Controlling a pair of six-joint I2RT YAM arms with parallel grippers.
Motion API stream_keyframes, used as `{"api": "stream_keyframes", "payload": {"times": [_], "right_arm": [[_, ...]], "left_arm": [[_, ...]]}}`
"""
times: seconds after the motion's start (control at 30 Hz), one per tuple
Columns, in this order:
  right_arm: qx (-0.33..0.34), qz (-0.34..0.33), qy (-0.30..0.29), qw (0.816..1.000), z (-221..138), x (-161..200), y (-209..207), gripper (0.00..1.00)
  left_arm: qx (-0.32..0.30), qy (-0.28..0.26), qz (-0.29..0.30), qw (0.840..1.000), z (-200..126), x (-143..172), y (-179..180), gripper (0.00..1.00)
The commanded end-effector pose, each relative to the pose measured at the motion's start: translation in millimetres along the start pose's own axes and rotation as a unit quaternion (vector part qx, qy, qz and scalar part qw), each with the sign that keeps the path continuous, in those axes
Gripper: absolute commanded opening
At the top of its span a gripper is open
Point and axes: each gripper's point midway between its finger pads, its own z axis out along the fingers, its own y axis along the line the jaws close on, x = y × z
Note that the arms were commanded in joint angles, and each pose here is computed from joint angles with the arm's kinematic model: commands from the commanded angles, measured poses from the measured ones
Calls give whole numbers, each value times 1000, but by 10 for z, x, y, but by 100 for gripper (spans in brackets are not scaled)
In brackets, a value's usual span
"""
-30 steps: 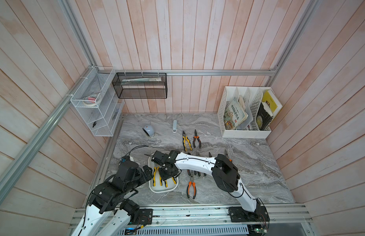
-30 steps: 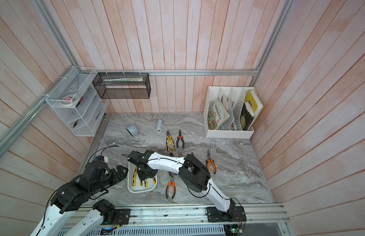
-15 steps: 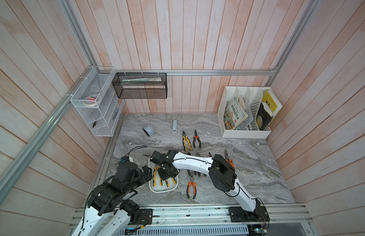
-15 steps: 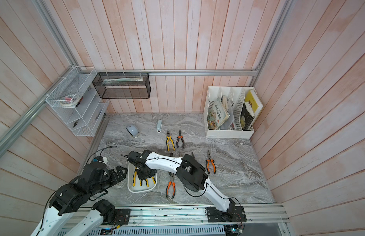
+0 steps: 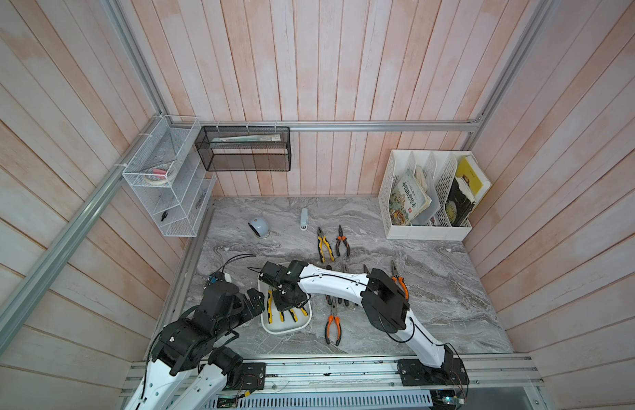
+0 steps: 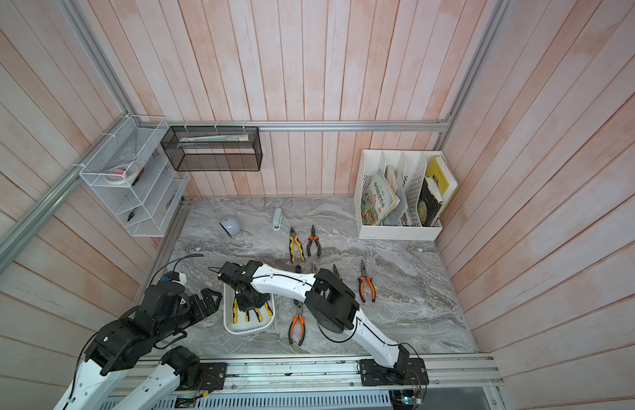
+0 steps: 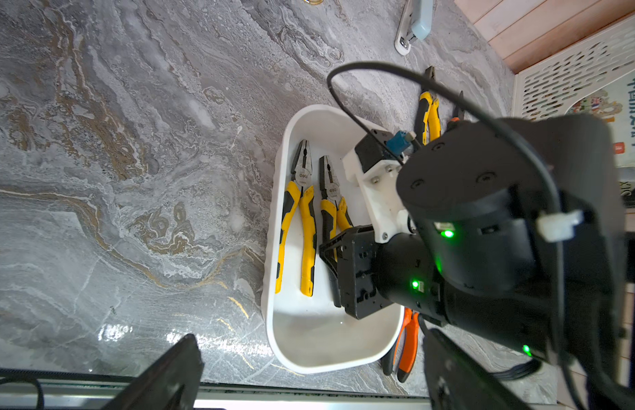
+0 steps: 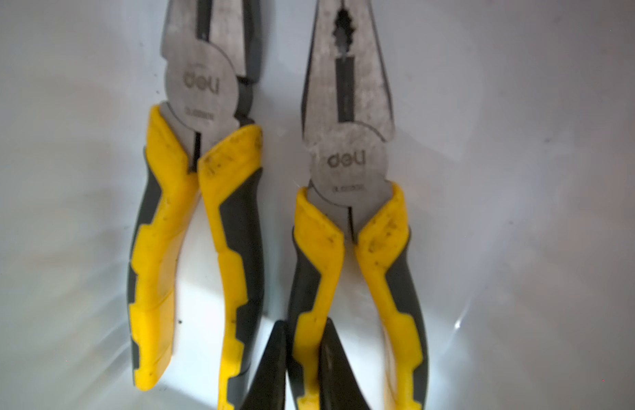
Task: Take the pliers out of the storage box
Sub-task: Pick up the pliers from the storage box.
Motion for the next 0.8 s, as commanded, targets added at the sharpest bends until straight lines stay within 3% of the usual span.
{"api": "stream_keyframes", "payload": {"times": [0.0, 0.37, 0.57, 0.77], "right_arm": [[-9, 21, -70, 997, -529, -214, 29, 0], [17, 66, -144, 987, -1284, -214, -105, 0], [46, 123, -143, 981, -1388, 218, -502, 0], [20, 193, -120, 974, -1222, 858, -972, 0]], "left_arm": [[-2, -10, 5, 1000, -4, -38, 8, 100], [18, -8, 6, 1000, -28, -56, -88, 100], [23, 4, 12, 1000, -1, -11, -102, 100], [15, 11, 19, 1000, 41, 1, -95, 100]]}}
